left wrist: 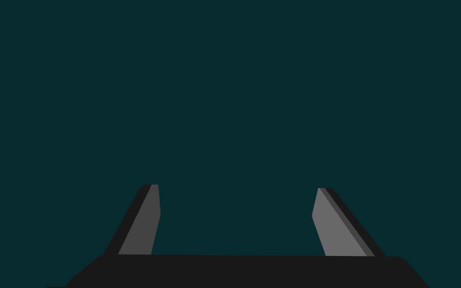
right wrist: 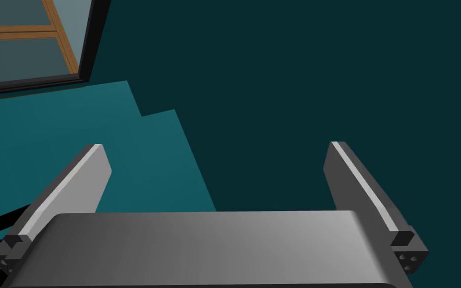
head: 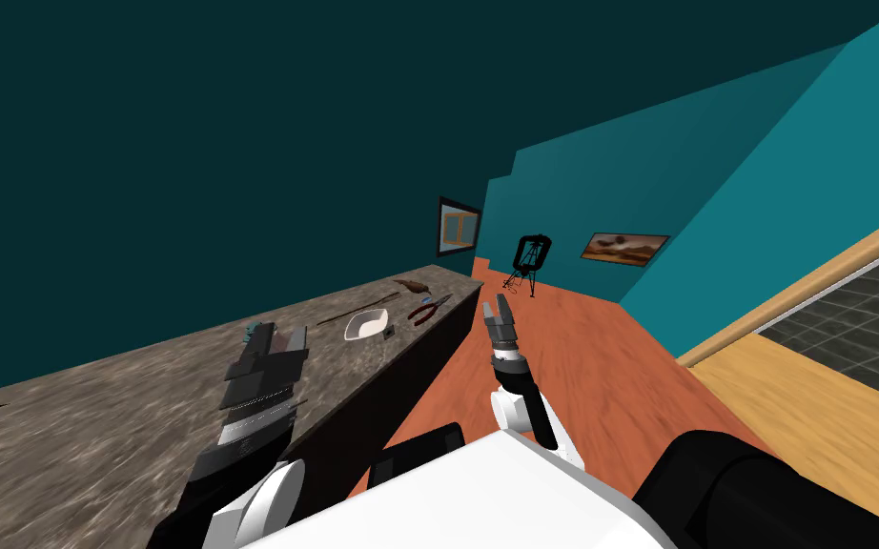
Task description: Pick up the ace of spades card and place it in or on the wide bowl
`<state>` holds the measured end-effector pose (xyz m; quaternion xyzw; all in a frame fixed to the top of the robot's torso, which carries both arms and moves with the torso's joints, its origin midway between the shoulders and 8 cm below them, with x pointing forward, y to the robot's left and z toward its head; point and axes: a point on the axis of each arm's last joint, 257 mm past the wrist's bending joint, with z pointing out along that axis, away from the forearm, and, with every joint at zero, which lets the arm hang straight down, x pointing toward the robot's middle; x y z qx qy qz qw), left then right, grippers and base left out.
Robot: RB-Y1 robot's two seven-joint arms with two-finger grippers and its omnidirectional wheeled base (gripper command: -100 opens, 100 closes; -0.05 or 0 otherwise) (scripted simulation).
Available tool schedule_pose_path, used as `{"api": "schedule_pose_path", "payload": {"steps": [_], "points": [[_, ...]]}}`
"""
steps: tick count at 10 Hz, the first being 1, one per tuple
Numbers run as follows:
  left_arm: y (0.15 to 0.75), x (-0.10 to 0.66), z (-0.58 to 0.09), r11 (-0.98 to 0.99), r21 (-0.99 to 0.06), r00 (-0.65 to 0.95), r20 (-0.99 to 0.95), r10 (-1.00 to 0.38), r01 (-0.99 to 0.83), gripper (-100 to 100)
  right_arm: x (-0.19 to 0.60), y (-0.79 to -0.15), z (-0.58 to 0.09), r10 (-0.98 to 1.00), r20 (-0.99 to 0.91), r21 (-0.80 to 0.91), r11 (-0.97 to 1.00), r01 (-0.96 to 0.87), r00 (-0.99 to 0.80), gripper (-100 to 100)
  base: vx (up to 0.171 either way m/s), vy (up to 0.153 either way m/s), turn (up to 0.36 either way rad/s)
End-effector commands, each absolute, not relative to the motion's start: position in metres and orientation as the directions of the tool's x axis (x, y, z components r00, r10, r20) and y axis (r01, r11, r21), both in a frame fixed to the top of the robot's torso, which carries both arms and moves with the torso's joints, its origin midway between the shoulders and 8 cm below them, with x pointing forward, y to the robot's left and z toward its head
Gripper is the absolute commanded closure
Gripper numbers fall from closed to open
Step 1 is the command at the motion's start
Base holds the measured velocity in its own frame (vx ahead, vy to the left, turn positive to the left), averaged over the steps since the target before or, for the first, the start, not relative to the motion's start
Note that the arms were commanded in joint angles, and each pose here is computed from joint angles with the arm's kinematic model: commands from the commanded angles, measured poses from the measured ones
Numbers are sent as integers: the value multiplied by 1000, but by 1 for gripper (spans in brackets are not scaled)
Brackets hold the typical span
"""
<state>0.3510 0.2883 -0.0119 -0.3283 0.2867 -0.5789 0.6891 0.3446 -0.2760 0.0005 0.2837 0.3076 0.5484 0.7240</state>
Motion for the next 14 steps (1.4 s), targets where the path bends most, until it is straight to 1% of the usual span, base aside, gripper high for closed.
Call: {"api": "schedule_pose_path", "payload": {"steps": [1,8,11,14], "points": [[288,354,-20,78,-796,128,-1,-992,601,-100,345,-276,0,969,-134,748,238,-620,209,0,38,-55,-49],[300,369,-64,-183,-822,1,217,-976,540,-100,345,-276,0,969,-134,748,237,-620,209,0,70,-130,-47],[308,375,-88,-320,-803,-35,351,-936,504,-100,345,-276,0,969,-134,748,237,-620,209,0,95,-139,-43],[320,380,-116,-458,-757,-54,493,-868,466,-100,345,-276,0,969,-134,748,237,-620,209,0,95,-133,-36]]}}
